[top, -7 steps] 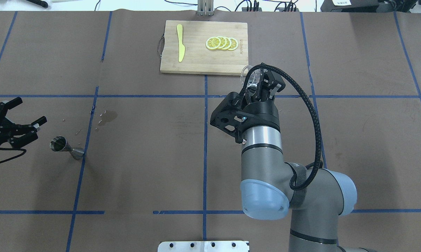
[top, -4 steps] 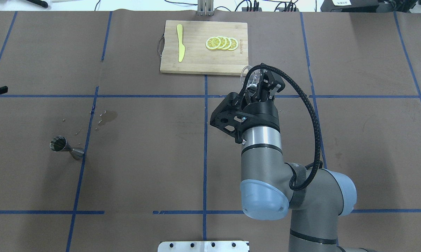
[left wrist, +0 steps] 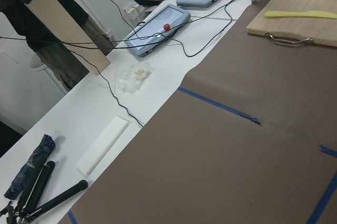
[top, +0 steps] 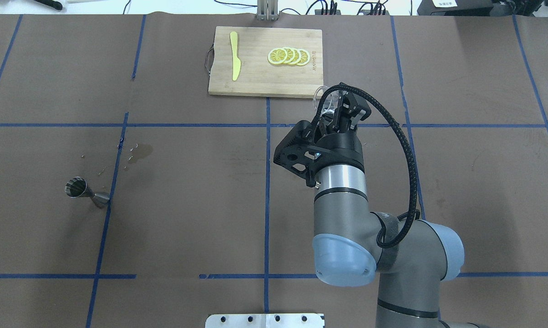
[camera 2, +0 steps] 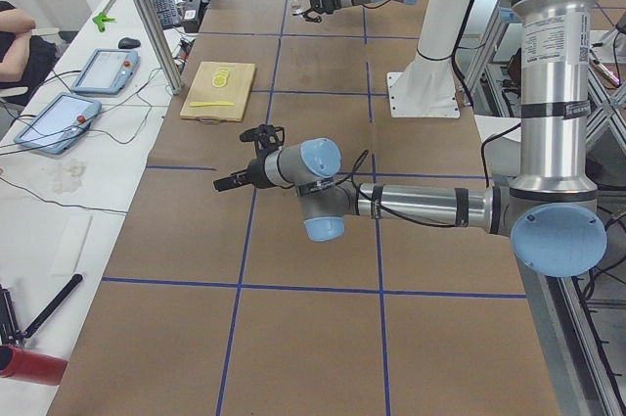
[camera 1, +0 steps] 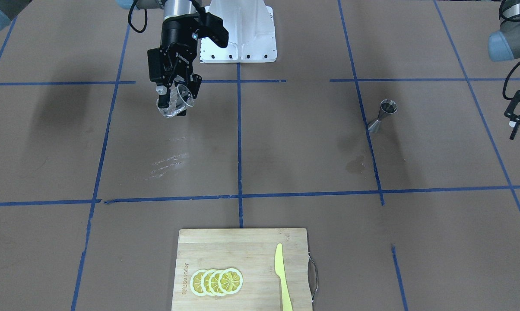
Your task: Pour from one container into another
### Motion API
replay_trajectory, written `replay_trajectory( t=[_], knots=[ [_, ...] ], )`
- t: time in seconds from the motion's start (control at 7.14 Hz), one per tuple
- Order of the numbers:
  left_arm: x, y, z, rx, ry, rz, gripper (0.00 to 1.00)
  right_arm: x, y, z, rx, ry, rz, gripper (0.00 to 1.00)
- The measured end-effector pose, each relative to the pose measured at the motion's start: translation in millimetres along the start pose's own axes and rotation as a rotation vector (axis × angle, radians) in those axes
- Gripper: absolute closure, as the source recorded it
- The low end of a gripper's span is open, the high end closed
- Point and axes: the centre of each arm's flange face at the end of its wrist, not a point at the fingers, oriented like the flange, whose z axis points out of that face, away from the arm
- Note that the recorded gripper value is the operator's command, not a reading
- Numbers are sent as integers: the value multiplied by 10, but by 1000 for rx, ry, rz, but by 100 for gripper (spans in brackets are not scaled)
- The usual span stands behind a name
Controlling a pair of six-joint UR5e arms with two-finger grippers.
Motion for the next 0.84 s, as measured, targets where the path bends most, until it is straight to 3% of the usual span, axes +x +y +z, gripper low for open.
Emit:
replay_trajectory(
  t=[0.28,0.56,0.7,0.84],
  knots=[
    [-258,65,-44,-16,-65,-87,0,-13,20,4,-2,-2,5,100],
    [-581,295,-48,-98,-131,-148,0,-17,24,-3,-3,-6,8,100],
    [-697,466,18,-212,-152,-195,0,-11,21,-8,-2,-8,10,100],
    [-765,696,102,-371,-147,-265,0,-4,17,-17,-1,-10,13,100]
  ],
)
